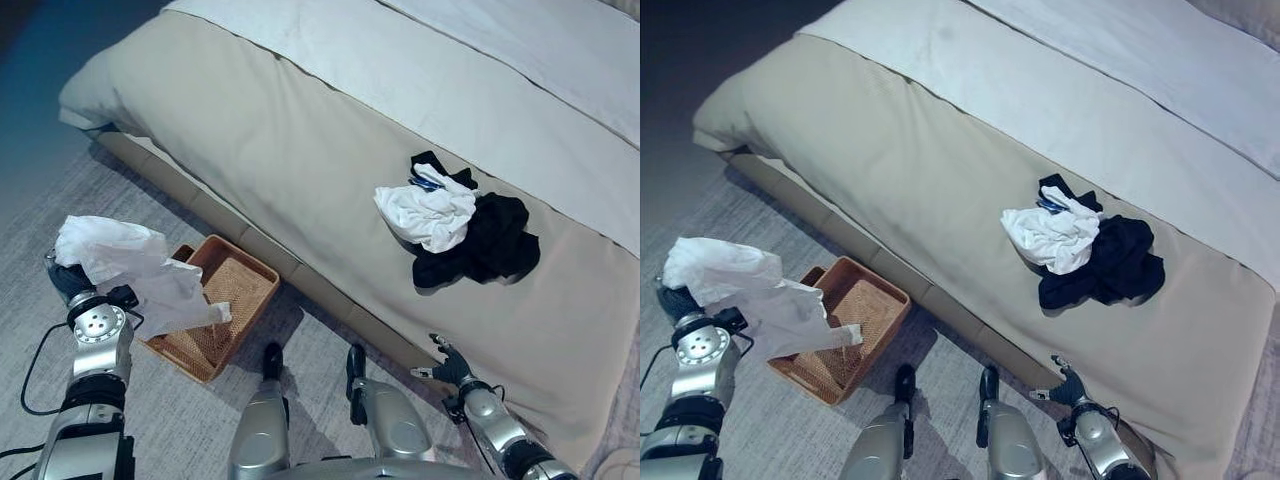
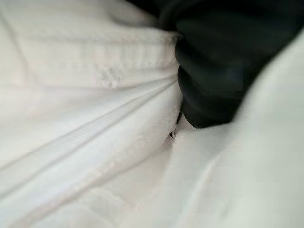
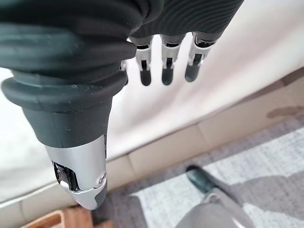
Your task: Pick up clothes into the bucket
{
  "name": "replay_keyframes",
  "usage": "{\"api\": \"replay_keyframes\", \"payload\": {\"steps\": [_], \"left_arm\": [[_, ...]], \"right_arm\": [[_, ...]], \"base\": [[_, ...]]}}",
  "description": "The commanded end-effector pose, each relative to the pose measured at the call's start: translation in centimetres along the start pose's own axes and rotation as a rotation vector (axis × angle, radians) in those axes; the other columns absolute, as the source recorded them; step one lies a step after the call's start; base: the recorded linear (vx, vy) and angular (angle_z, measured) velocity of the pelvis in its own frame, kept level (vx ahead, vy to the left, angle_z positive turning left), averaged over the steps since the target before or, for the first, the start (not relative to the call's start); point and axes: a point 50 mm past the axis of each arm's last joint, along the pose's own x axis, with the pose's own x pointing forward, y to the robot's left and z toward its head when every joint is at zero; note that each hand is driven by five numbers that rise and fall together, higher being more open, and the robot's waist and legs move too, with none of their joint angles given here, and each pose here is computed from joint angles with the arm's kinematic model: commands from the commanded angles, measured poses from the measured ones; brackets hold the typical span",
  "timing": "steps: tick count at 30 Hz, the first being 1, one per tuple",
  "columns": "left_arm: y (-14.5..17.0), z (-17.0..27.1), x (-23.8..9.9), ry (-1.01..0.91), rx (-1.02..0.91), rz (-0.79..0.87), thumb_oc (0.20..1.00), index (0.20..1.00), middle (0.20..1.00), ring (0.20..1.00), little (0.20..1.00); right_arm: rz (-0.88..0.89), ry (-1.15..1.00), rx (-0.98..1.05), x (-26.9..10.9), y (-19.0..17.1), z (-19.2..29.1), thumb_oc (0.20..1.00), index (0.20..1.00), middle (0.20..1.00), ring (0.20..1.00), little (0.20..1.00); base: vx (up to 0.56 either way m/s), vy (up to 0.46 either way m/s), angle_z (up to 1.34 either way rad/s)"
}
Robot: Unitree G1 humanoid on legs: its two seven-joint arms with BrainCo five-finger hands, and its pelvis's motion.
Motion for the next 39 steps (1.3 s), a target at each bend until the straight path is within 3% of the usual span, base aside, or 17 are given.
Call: {"api": "replay_keyframes", "payload": {"steps": [1, 3, 5, 6, 8, 11, 12, 13, 15, 21, 22, 31, 39], "left_arm": [[0.9, 3.2, 2.3, -0.152, 0.141, 0.039, 0.2, 0.2, 0.2, 0.2, 0.2], [1.1, 2.7, 2.5, -0.127, 0.2, 0.038, 0.2, 0.2, 0.2, 0.2, 0.2], [1.3, 2.2, 2.7, -0.098, 0.23, 0.044, 0.58, 0.58, 0.58, 0.58, 0.58], [1.6, 2.5, 3.1, -0.101, 0.283, 0.031, 0.865, 0.865, 0.865, 0.865, 0.865], [2.1, 2.2, 3.3, -0.092, 0.327, 0.022, 0.636, 0.636, 0.636, 0.636, 0.636], [2.4, 2.3, 3.4, -0.092, 0.348, 0.019, 0.57, 0.57, 0.57, 0.57, 0.57], [2.6, 2.4, 3.6, -0.088, 0.349, 0.028, 0.395, 0.395, 0.395, 0.395, 0.395], [2.6, 2.4, 3.6, -0.088, 0.349, 0.028, 0.398, 0.398, 0.398, 0.398, 0.398], [3.0, 2.7, 3.8, -0.085, 0.328, 0.053, 0.219, 0.219, 0.219, 0.219, 0.219], [2.4, 3.3, 4.1, -0.085, 0.276, 0.072, 0.2, 0.2, 0.2, 0.2, 0.2], [2.1, 3.3, 4.1, -0.068, 0.265, 0.072, 1.0, 1.0, 1.0, 1.0, 1.0], [1.4, 3.3, 4.2, -0.075, 0.395, 0.029, 1.0, 1.0, 1.0, 1.0, 1.0], [1.1, 1.3, 3.2, 0.002, 0.437, 0.012, 1.0, 1.0, 1.0, 1.0, 1.0]], "right_arm": [[-0.025, -0.141, -0.012, 0.3, -0.2, 2.5, 1.0, 1.0, 1.0, 1.0, 1.0], [-0.031, -0.168, -0.008, 0.4, -0.3, 3.1, 1.0, 1.0, 1.0, 1.0, 1.0], [-0.028, -0.184, -0.011, 0.4, -0.3, 3.5, 1.0, 1.0, 1.0, 1.0, 1.0], [-0.029, -0.211, -0.011, 0.5, -0.4, 4.1, 1.0, 1.0, 1.0, 1.0, 1.0], [-0.035, -0.239, -0.014, 0.5, -0.6, 4.7, 1.0, 1.0, 1.0, 1.0, 1.0], [-0.047, -0.26, -0.003, 0.6, -0.9, 5.3, 1.0, 1.0, 1.0, 1.0, 1.0], [-0.056, -0.294, 0.008, 0.6, -1.2, 6.1, 1.0, 1.0, 1.0, 1.0, 1.0], [-0.056, -0.294, 0.008, 0.6, -1.2, 6.1, 1.0, 1.0, 1.0, 1.0, 1.0], [-0.07, -0.331, 0.009, 0.6, -1.7, 6.9, 1.0, 1.0, 1.0, 1.0, 1.0], [-0.129, -0.393, 0.037, 0.6, -3.3, 8.3, 1.0, 1.0, 1.0, 1.0, 1.0], [-0.139, -0.408, 0.027, 0.5, -3.6, 8.6, 1.0, 1.0, 1.0, 1.0, 1.0], [-0.229, -0.473, 0.047, 0.0, -5.7, 9.9, 1.0, 1.0, 1.0, 1.0, 1.0], [-0.437, -0.948, 0.139, -5.4, -11.1, 18.7, 1.0, 1.0, 1.0, 1.0, 1.0]], "base": [[-0.03, 0.005, -0.13], [-0.03, 0.005, -0.09], [-0.03, 0.004, -0.09], [-0.03, 0.004, -0.04], [-0.05, 0.005, -0.09], [-0.06, -0.002, -0.24], [-0.08, -0.012, -0.12], [-0.08, 0.015, -0.11], [-0.08, 0.04, -0.14], [-0.05, 0.02, -0.05], [-0.01, 0.009, 0.26], [0.04, -0.004, 0.13], [-0.01, 0.021, 0.06]]}}
